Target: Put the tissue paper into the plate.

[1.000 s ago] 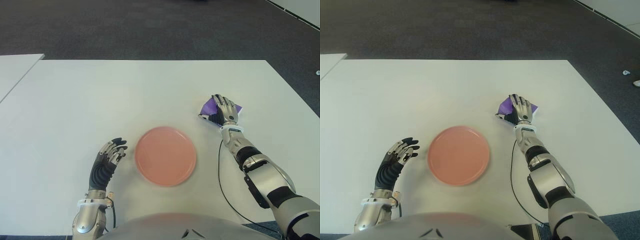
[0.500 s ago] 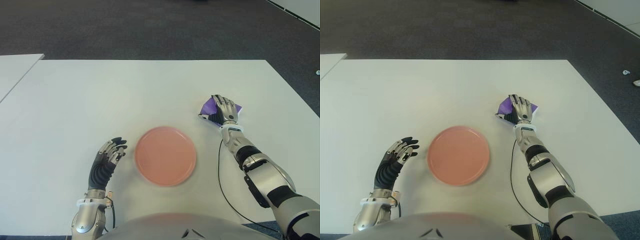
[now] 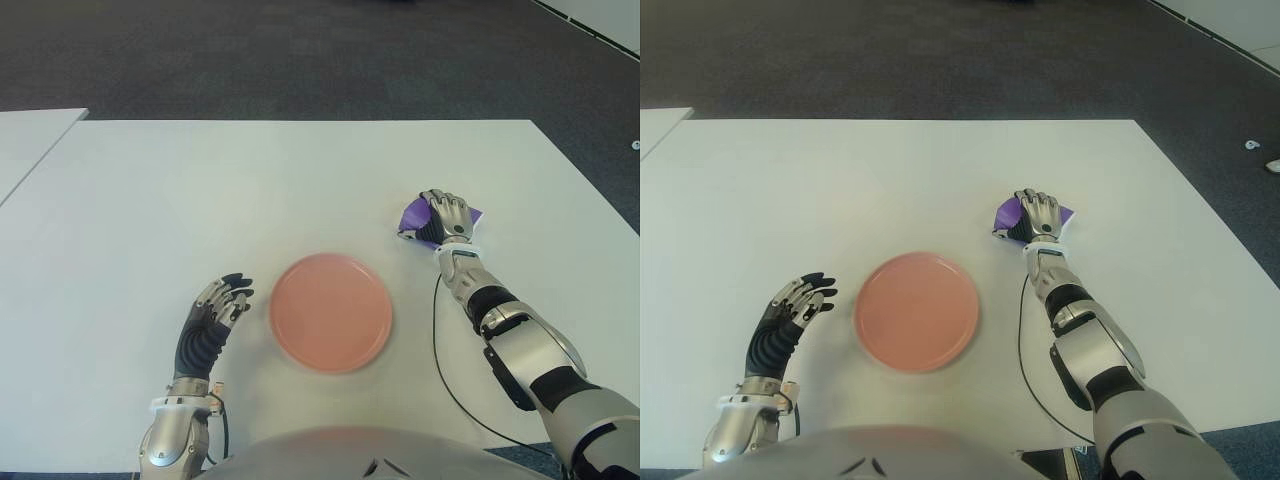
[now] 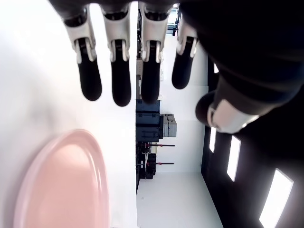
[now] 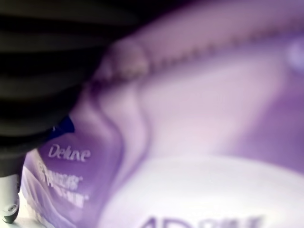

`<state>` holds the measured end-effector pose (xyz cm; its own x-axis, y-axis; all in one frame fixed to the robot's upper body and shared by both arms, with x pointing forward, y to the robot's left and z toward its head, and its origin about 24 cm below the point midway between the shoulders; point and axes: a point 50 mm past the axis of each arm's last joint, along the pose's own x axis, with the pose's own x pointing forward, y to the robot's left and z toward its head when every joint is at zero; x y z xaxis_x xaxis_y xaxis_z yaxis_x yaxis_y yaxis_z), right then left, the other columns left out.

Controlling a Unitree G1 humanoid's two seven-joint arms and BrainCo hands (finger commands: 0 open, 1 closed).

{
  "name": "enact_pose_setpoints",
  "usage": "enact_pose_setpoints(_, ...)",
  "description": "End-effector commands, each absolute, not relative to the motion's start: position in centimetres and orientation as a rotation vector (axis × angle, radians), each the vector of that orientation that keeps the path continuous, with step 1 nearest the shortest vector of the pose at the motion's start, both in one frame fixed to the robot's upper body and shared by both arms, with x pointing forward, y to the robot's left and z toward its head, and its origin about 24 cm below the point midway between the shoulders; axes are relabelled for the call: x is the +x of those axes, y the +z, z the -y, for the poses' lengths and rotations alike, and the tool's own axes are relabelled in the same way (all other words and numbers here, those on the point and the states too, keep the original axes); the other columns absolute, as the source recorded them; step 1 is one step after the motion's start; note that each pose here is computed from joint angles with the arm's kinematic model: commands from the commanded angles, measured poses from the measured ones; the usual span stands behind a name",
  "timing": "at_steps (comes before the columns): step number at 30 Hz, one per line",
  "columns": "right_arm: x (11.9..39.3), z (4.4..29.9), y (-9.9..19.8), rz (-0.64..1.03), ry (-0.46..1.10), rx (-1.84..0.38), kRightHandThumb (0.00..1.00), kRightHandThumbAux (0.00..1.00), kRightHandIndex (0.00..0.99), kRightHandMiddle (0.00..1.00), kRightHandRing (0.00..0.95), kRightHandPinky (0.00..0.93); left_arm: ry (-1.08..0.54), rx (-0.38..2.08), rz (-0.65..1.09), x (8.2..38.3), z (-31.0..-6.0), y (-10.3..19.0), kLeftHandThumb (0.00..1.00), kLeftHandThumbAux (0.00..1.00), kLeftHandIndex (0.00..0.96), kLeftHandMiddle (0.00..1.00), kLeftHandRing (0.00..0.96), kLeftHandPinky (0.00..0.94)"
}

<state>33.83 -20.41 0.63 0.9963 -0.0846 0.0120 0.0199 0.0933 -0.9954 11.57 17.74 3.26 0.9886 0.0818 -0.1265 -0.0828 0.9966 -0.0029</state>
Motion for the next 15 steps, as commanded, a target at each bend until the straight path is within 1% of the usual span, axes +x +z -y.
enact_pose_setpoints(1, 26.1, 18.6, -8.9, -0.487, 0.297, -1.423, 0.854, 0.672, 0.443, 0.48, 0.704, 0.656, 0.077, -0.013, -0.182, 11.0, -18.0, 3.2, 0.327, 0.616, 0.276, 0.304, 0.323, 0.35)
enact_pose_setpoints(7, 25.9, 18.4, -9.1, -0.514, 0.288, -1.39, 0.855, 0.674, 0.44, 0.477, 0.701, 0.633, 0.072, -0.009, -0.169, 11.1, -18.0, 3.3, 0.321, 0.607, 0.281, 0.302, 0.317, 0.341)
enact_pose_setpoints(15, 25.1, 18.0, -9.7, -0.513, 0.278, -1.378, 0.853, 0.676, 0.435, 0.477, 0.684, 0.639, 0.082, -0.01, -0.18, 11.0, -18.2, 3.3, 0.325, 0.612, 0.298, 0.304, 0.319, 0.36)
